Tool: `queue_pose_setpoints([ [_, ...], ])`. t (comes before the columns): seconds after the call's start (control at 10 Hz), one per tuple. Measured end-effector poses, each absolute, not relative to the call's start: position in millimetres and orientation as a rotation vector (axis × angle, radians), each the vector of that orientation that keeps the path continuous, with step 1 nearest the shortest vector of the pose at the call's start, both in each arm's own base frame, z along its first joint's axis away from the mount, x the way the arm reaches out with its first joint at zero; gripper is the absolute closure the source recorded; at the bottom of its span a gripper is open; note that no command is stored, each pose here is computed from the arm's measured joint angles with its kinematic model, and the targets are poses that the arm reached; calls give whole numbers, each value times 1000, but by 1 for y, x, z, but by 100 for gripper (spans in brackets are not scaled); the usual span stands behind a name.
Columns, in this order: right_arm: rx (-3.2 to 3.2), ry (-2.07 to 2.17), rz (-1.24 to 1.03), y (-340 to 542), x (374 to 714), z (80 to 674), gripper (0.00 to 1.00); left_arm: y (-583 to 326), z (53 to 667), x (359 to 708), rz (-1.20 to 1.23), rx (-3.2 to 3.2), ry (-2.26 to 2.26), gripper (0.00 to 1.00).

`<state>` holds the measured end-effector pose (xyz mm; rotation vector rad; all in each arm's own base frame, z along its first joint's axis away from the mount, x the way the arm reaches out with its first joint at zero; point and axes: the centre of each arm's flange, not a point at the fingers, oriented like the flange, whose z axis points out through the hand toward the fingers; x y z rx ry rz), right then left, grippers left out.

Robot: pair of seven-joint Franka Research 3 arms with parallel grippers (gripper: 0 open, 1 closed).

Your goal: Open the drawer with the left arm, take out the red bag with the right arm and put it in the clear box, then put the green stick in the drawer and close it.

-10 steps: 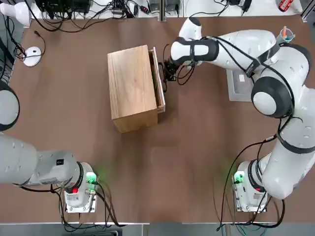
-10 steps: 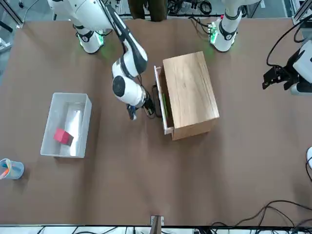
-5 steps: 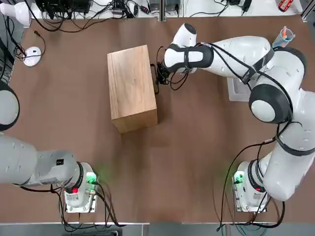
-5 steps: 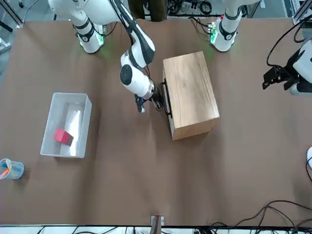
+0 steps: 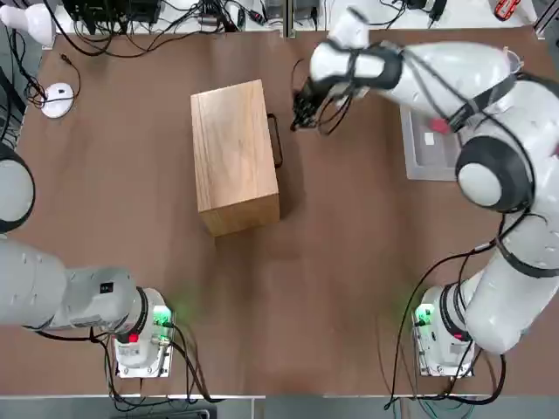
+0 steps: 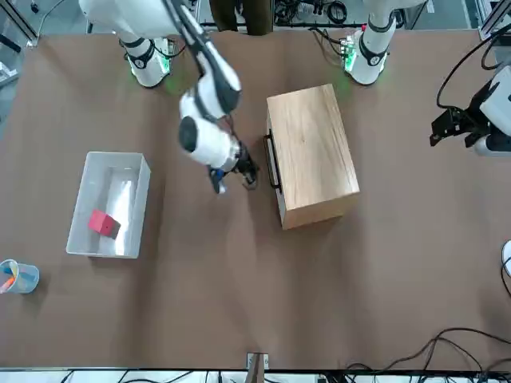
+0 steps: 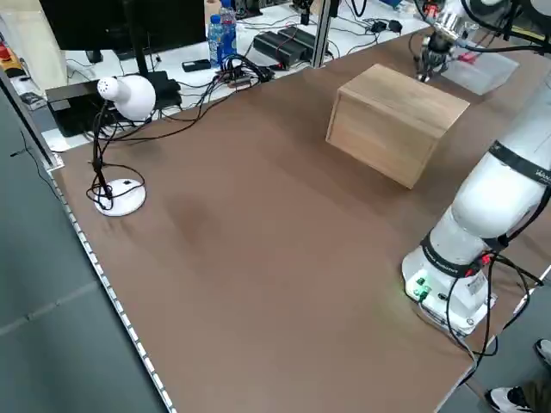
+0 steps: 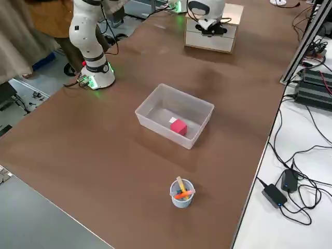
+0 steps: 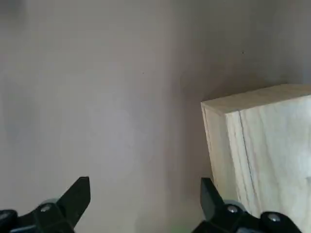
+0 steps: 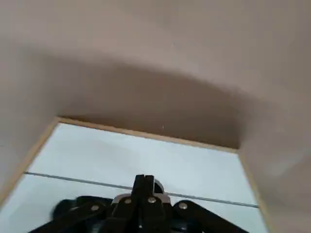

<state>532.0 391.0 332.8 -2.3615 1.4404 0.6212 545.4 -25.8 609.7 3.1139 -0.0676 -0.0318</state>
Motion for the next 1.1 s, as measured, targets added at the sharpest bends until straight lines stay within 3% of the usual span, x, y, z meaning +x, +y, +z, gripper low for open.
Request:
queue_pose_setpoints([
  [0.2,-2534,1254,526,257,584,382,93,-25,609,545,-33,3114,-66,0],
  [0.4,-2732,1035,427,125,613,419,90,-25,609,546,-35,3114,-65,0],
  [0.7,-2962,629,206,-3,637,475,72,-25,608,546,-38,3114,-64,0],
  [1.1,-3039,278,-92,-68,645,567,15,-24,607,546,-41,3114,-63,0],
])
